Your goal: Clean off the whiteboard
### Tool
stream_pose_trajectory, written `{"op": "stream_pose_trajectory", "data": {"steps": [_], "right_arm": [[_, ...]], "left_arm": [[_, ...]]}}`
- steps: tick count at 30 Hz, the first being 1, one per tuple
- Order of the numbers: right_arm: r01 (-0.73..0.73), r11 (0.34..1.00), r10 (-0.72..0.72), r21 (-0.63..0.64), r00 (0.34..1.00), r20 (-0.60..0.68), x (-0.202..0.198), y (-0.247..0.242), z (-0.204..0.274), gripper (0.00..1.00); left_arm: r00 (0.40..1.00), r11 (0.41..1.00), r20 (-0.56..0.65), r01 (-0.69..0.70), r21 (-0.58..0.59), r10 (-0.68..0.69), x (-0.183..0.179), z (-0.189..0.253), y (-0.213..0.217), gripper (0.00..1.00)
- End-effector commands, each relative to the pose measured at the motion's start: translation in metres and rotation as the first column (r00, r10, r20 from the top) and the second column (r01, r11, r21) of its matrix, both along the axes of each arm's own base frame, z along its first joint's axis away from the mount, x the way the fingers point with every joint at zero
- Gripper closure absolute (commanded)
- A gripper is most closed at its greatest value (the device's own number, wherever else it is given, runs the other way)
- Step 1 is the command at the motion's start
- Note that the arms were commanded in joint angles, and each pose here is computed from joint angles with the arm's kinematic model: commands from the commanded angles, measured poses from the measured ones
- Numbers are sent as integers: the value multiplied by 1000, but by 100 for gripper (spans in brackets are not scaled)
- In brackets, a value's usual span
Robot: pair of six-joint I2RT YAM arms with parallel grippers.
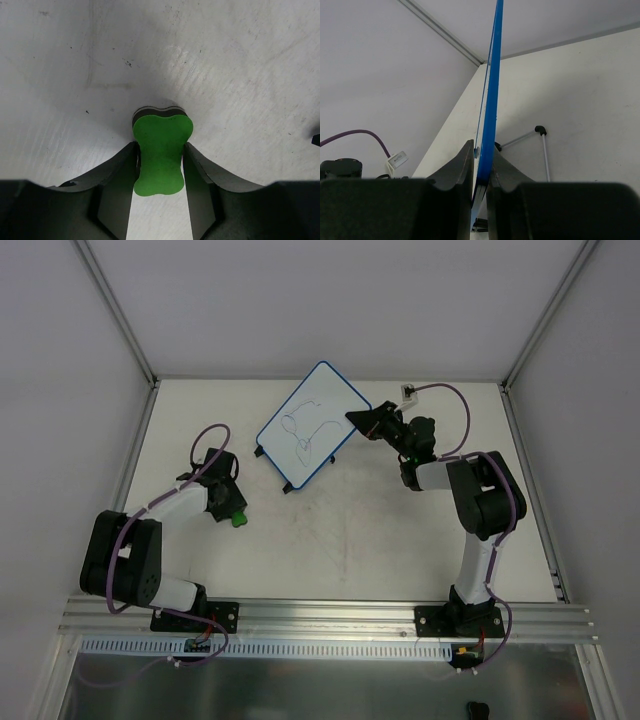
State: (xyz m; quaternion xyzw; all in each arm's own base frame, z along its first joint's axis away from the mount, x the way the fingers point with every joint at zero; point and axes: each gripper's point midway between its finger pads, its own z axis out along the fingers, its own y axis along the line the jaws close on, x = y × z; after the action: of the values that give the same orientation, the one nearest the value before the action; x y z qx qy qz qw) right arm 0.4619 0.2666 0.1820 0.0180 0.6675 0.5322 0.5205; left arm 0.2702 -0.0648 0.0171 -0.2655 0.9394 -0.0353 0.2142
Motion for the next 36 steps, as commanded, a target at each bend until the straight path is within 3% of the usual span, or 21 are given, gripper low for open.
{"op": "stream_pose_trajectory", "data": {"steps": [1,6,8,9,10,11,14,25,29,36], "right_arm": [[-1,1000,2,-19,995,101,-3,4,26,100],[-4,1000,6,-19,995,100,-3,4,26,100],[-7,1000,9,-17,995,101,-3,5,27,100],[-8,1000,10,-19,995,100,-3,6,26,100],[-9,1000,10,-18,995,98,-3,6,25,100],[-9,1000,10,-18,995,99,-2,5,26,100],[-13,1000,15,-18,995,99,-3,7,26,100],[-20,1000,22,-15,995,97,-3,8,26,100],[-26,1000,28,-14,995,99,-3,8,27,100],[-31,999,32,-9,995,90,-3,9,25,100]], "left_arm": [[999,1000,-33,10,12,-9,-2,-4,0,59],[998,1000,-58,7,25,-6,-6,-11,1,68],[999,1000,-42,5,30,-4,-6,-7,2,67],[999,999,-32,3,32,-2,-5,-5,2,65],[1000,1000,-15,5,31,-4,-3,0,3,52],[1000,999,-6,11,32,-11,-2,2,3,47],[1000,1000,14,15,26,-15,1,9,1,37],[999,999,-4,33,15,-33,2,10,-2,44],[999,996,-14,38,83,-37,1,16,5,45],[999,994,-29,41,96,-39,2,17,5,45]]}}
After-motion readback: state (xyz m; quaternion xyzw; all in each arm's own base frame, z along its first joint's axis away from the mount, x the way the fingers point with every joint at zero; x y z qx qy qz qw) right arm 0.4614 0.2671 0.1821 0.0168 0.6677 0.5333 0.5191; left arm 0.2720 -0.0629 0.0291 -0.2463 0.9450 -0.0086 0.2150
